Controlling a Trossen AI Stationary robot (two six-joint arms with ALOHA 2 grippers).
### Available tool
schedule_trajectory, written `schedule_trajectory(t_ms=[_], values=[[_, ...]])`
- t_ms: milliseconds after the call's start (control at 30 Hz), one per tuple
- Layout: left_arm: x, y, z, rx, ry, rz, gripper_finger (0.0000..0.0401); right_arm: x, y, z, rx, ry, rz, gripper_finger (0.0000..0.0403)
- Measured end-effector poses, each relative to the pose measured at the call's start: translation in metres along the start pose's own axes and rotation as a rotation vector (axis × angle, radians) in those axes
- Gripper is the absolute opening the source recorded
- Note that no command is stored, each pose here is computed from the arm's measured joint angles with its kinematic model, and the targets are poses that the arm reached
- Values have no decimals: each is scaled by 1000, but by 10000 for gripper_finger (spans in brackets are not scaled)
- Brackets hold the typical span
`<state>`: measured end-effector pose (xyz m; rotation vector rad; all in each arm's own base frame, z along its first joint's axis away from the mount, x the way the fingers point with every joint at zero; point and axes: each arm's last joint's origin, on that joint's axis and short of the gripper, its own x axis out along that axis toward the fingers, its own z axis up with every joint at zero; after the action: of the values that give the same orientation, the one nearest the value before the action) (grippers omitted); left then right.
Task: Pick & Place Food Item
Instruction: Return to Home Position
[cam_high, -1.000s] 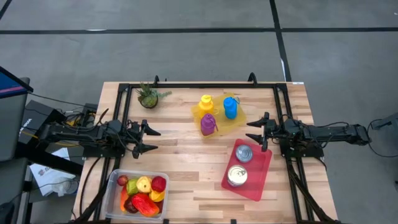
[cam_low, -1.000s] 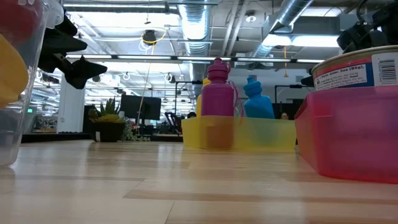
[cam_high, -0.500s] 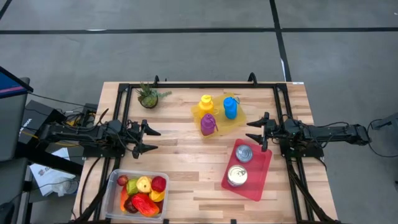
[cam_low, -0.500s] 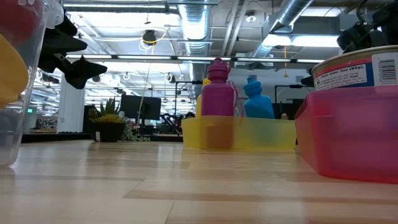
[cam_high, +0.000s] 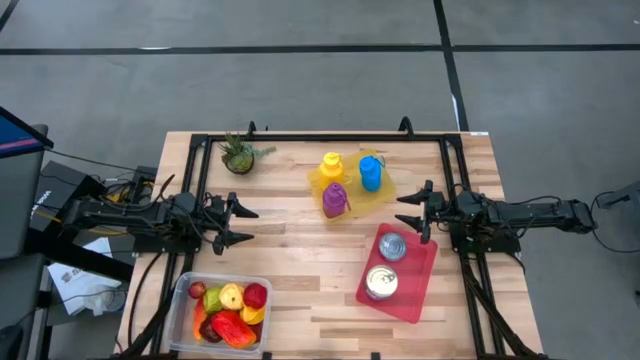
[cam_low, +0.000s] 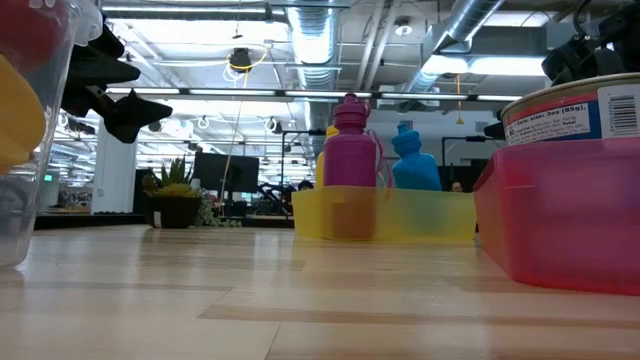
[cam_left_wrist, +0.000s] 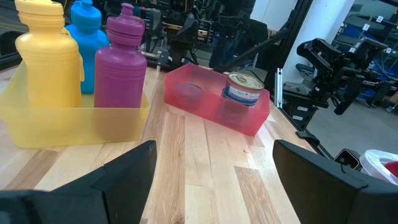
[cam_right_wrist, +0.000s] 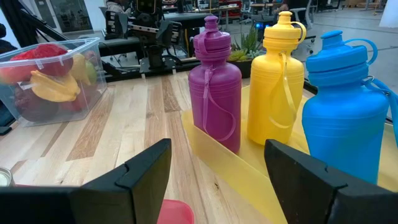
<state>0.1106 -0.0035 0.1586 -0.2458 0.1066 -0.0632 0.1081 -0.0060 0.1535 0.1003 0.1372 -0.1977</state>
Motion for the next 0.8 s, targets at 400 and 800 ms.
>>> schedule_trajectory(t_ms=[400, 800], values=[[0, 0, 0, 0, 0, 0, 315, 0, 0, 0, 0, 0, 0, 249], [-1, -2, 1, 2, -18, -14, 315, 0, 0, 0, 0, 0, 0, 249]])
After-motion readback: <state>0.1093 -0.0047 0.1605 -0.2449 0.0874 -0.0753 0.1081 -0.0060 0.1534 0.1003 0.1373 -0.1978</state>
